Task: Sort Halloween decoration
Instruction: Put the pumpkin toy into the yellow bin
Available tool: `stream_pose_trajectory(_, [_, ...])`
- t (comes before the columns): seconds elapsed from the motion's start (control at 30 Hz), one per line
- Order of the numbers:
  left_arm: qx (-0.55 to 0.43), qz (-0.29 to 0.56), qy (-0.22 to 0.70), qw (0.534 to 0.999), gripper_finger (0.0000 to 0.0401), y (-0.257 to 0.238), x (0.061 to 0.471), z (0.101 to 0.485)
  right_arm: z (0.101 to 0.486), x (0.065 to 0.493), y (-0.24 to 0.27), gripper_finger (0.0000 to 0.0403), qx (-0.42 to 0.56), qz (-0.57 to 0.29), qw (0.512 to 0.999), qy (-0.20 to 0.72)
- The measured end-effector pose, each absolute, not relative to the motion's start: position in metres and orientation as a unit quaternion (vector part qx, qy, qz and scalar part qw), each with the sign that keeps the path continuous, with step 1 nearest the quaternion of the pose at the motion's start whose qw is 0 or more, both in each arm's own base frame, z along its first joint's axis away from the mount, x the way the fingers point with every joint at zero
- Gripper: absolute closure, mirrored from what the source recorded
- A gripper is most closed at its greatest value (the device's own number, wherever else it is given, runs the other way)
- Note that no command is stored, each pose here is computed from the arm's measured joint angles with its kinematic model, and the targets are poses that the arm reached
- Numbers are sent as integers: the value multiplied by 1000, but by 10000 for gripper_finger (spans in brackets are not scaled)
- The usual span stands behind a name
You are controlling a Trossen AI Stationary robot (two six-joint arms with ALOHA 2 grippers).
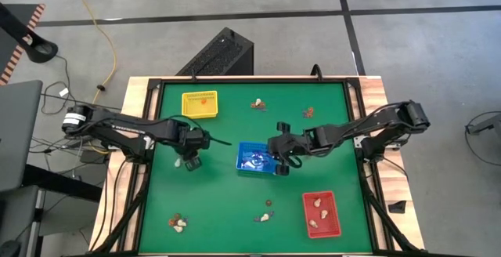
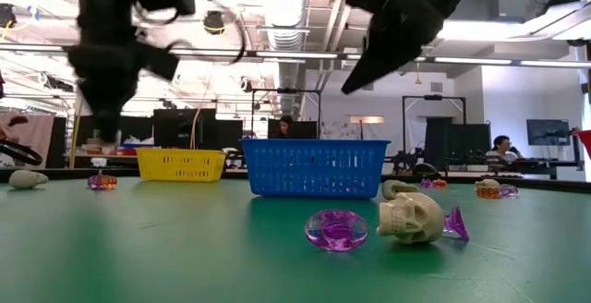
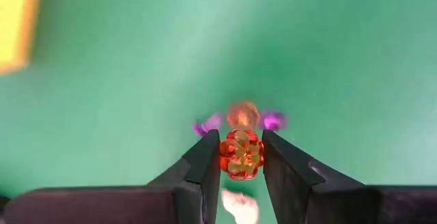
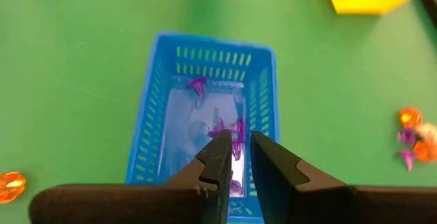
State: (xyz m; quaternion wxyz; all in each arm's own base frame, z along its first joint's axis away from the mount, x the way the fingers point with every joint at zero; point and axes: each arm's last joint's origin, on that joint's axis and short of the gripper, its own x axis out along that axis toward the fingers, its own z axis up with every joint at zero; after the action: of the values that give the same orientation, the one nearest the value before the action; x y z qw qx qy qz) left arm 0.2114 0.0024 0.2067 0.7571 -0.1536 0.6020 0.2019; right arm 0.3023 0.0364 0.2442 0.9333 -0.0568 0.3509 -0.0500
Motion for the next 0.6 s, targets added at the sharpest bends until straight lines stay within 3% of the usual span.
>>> stream_pose_trajectory(0.23, [-15,309,513,801,318,34,229,241,279,284,28,316,-112,-18,950,292])
stream_pose_trajectory(0.47, [-25,373,468,800,319,112,227,237,278,253,2,316,-103,-21,964,245])
stream_pose_trajectory(0.6, [-81,398,438,802,319,151,215,236,276,237,-11,316,-59,-42,975,208])
